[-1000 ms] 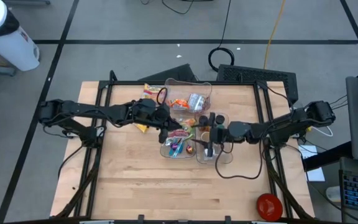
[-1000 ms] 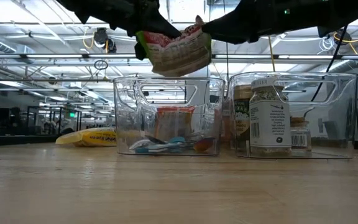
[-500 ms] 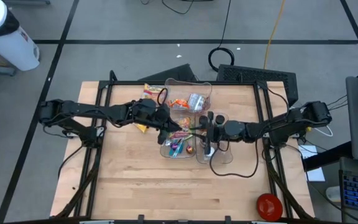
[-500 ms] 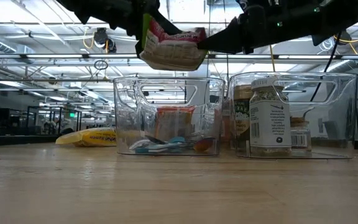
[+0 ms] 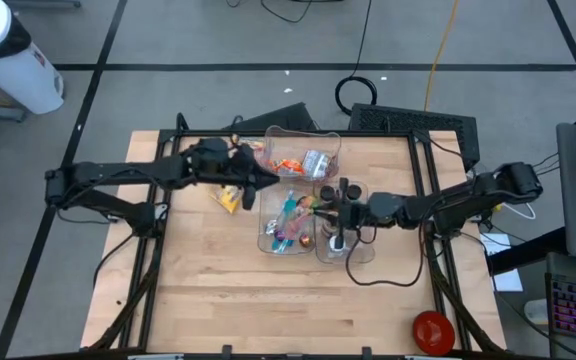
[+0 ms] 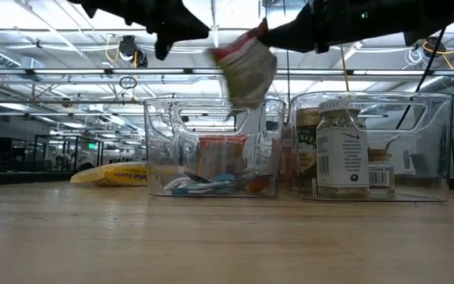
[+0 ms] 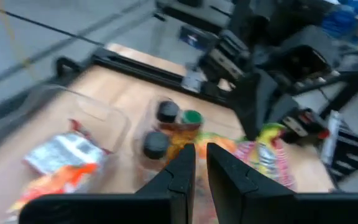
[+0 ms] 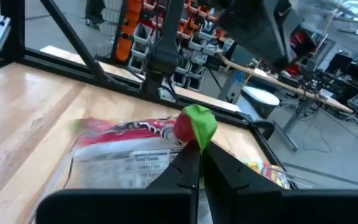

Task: Pick & Place Food Item
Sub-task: Put the green noodle pack into the top transparent bin

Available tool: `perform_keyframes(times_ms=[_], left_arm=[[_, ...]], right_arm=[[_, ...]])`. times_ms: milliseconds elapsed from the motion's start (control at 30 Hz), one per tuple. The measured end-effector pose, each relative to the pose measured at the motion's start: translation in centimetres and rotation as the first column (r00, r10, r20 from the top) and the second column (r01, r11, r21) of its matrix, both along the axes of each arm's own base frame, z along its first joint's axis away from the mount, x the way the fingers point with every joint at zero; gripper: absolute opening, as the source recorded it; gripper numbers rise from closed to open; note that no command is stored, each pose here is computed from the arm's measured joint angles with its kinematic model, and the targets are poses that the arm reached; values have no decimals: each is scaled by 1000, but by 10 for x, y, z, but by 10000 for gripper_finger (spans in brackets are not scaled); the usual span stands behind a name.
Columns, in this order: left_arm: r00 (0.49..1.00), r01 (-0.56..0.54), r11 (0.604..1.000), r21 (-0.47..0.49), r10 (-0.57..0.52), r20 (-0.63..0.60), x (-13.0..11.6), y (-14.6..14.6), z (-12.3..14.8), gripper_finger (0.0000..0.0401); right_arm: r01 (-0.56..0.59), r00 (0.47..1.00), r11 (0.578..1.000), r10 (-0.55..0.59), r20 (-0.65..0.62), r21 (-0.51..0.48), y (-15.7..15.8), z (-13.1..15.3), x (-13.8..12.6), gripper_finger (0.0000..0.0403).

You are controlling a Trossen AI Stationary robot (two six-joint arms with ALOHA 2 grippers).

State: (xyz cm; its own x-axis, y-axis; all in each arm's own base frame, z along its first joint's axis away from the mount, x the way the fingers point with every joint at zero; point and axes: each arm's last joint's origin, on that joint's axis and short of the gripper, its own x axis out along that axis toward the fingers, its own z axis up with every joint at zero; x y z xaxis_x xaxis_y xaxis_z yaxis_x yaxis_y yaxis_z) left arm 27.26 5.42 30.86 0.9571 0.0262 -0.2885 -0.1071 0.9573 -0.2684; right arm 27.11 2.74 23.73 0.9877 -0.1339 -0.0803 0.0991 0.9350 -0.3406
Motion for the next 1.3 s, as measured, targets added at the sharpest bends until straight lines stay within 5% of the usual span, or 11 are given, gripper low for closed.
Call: perform_keyframes(times_ms=[333, 567, 867, 1133, 1300], left_arm=[[978, -205, 976, 79, 208, -33, -9, -6, 4, 46], [976, -211, 975, 71, 214, -32, -7, -6, 3, 47], [974, -223, 972, 80, 226, -30, -7, -5, 3, 47], [974, -224, 970, 97, 226, -12, -7, -5, 5, 47], [976, -217, 972, 95, 219, -15, -7, -5, 4, 47]], right_arm=[[221, 975, 973, -220, 36, -59, -20, 12, -7, 1], [504, 856, 850, -515, -43, -150, -75, 4, -13, 0], [637, 735, 722, -674, -71, -270, -133, -8, -20, 0], [476, 816, 830, -540, -206, -291, -142, -31, -14, 0], [465, 820, 838, -530, -217, -286, -142, -34, -13, 14]])
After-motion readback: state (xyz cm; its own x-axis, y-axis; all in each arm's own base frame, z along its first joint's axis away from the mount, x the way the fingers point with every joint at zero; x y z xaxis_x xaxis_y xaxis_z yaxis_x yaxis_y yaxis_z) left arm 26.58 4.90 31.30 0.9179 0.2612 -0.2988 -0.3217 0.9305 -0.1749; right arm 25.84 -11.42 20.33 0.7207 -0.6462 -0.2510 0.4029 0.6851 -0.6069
